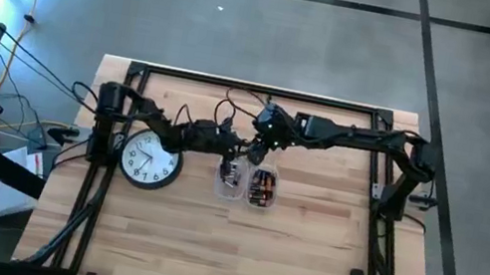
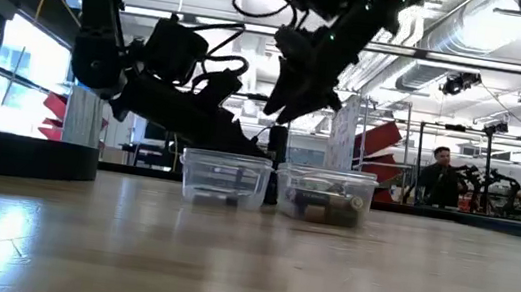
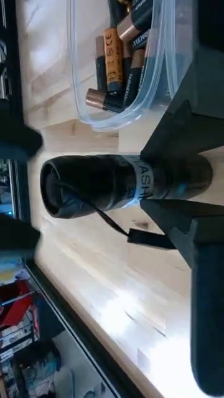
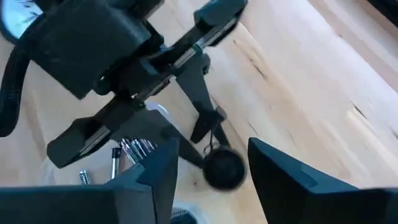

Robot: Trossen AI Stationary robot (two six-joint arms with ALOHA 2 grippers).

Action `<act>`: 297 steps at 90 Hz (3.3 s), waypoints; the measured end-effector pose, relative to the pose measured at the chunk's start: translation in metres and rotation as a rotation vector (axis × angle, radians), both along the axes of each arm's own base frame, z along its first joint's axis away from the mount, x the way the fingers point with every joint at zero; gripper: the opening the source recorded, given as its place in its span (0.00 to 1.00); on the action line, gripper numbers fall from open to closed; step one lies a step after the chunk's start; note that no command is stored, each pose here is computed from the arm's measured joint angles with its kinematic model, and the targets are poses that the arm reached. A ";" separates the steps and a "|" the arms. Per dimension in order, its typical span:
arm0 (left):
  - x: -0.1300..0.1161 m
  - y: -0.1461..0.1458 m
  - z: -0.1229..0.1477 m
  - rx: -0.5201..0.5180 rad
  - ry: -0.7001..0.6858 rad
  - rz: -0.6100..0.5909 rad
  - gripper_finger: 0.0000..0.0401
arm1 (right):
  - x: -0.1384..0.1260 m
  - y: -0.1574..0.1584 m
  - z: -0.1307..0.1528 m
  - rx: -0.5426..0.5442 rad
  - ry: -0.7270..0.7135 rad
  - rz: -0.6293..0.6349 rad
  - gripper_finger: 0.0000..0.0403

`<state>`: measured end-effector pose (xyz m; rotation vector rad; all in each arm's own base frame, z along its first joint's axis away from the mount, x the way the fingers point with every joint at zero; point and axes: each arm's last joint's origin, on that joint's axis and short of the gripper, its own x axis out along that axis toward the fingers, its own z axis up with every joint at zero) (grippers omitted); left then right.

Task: Insert battery
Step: Open the black flashlight lid

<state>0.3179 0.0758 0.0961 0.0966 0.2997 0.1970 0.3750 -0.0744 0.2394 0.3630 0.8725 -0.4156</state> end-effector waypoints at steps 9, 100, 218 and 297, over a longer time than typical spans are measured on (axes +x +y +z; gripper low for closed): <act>0.000 0.000 0.000 0.001 -0.002 0.000 0.22 | -0.001 0.006 0.003 0.005 0.022 -0.048 0.36; 0.028 0.005 0.019 -0.028 -0.024 -0.024 0.46 | 0.000 0.007 -0.014 0.069 0.089 -0.208 0.45; 0.035 0.007 0.002 -0.079 0.006 0.029 0.24 | 0.005 0.001 -0.025 0.075 0.092 -0.212 0.45; 0.035 0.006 0.002 -0.087 0.022 -0.038 0.24 | 0.004 0.001 -0.025 -0.058 0.175 0.086 0.21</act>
